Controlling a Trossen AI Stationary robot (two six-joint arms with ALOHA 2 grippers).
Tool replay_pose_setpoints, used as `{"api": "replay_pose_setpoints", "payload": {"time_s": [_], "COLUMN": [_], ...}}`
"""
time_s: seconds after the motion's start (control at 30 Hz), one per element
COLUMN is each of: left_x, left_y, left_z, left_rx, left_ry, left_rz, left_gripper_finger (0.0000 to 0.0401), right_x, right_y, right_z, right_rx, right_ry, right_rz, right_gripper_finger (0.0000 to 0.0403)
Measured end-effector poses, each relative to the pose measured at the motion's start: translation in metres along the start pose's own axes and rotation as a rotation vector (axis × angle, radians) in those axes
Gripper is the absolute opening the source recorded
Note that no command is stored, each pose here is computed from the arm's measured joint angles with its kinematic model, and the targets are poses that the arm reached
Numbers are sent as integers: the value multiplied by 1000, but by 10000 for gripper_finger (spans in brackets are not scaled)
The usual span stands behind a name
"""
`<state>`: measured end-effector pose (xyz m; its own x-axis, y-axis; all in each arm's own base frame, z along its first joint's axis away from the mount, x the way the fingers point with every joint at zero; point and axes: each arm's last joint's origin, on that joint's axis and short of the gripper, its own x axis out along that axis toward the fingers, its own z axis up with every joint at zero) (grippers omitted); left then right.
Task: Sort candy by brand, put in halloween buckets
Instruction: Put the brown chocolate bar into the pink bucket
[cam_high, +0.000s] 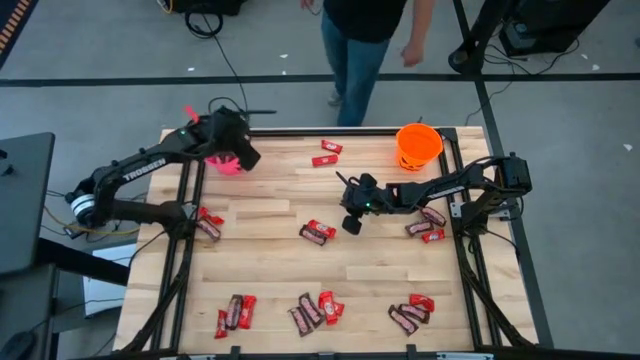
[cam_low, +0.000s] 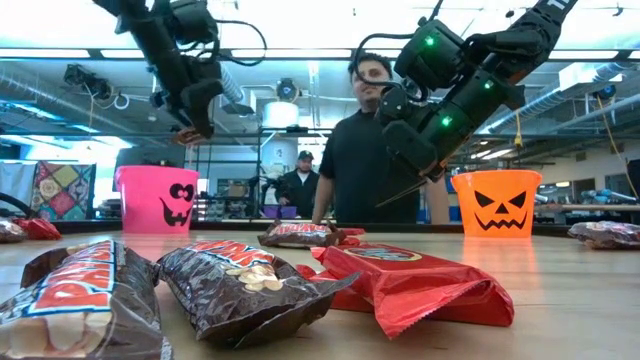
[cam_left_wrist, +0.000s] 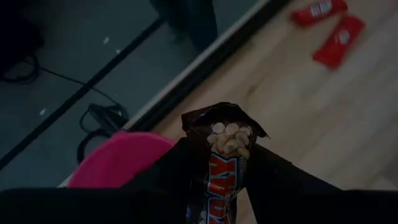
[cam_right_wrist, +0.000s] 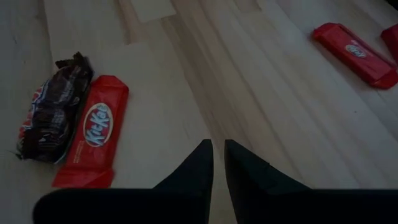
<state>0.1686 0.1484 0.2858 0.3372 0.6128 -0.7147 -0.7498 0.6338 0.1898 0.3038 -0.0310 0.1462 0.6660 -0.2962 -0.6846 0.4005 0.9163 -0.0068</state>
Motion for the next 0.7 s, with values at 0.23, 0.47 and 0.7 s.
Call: {"api": "replay_pose_setpoints", "payload": {"time_s": [0.23, 0.47, 0.7], "left_x": [21, 38, 50], "left_y": [10, 7, 6], "left_z": [-9, -28, -43], "left_rx": [-43, -53, -68], "left_ry": [-106, -119, -111], "left_rz": [36, 41, 52], "left_gripper_finger": [138, 138, 138], "right_x": [0, 0, 0], "right_y": [0, 0, 0], "right_z": [0, 0, 1], "right_rx": [-1, -1, -2], "right_ry": [-4, -4, -10], "right_rz": [0, 0, -21], "right_gripper_finger": [55, 55, 55]}}
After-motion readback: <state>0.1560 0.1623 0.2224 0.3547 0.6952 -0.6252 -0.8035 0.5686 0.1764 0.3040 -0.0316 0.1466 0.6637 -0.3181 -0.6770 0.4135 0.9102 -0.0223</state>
